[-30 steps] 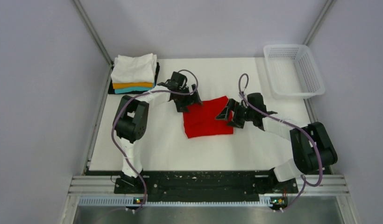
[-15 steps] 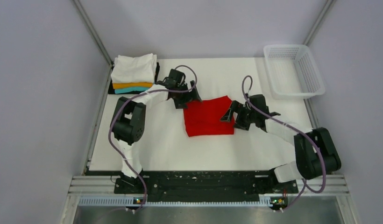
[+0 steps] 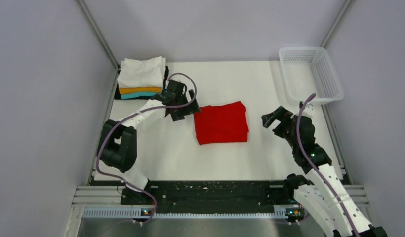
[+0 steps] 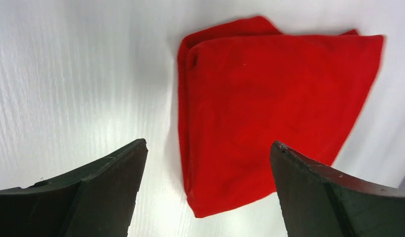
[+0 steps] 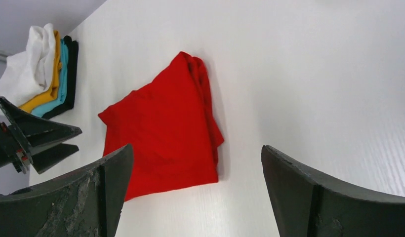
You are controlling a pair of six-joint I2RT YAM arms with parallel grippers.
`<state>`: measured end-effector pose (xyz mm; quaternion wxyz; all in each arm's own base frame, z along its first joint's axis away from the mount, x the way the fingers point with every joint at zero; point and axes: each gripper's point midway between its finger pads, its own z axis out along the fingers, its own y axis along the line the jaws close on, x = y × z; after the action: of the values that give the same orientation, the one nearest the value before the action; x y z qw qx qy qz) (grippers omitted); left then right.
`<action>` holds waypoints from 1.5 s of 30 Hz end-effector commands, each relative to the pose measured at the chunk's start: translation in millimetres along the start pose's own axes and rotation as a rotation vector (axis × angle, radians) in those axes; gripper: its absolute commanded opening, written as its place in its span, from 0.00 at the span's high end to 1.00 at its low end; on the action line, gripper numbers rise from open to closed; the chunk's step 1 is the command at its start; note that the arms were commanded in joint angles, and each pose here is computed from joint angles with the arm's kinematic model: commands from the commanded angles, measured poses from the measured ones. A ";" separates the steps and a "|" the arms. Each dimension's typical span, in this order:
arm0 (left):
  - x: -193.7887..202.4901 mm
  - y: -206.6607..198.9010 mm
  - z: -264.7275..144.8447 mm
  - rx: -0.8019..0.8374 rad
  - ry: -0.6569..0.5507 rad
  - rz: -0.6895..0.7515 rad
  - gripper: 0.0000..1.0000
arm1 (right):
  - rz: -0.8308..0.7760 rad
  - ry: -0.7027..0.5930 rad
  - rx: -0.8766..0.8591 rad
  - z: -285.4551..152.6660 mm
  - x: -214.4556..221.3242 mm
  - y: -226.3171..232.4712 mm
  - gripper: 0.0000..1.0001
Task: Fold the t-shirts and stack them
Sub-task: Put the neatly folded tshirt into the corner of the board with the left arm
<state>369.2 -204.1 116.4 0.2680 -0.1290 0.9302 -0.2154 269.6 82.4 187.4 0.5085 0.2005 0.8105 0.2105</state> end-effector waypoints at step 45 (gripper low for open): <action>-236.0 2.2 -41.8 -0.780 -0.519 0.677 1.00 | -0.105 -0.076 0.275 -16.9 11.3 -76.9 0.01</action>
<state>511.2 -140.9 167.6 0.4067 0.0364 0.8812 0.2383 235.4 27.3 140.9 0.5063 0.2310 0.8274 0.0755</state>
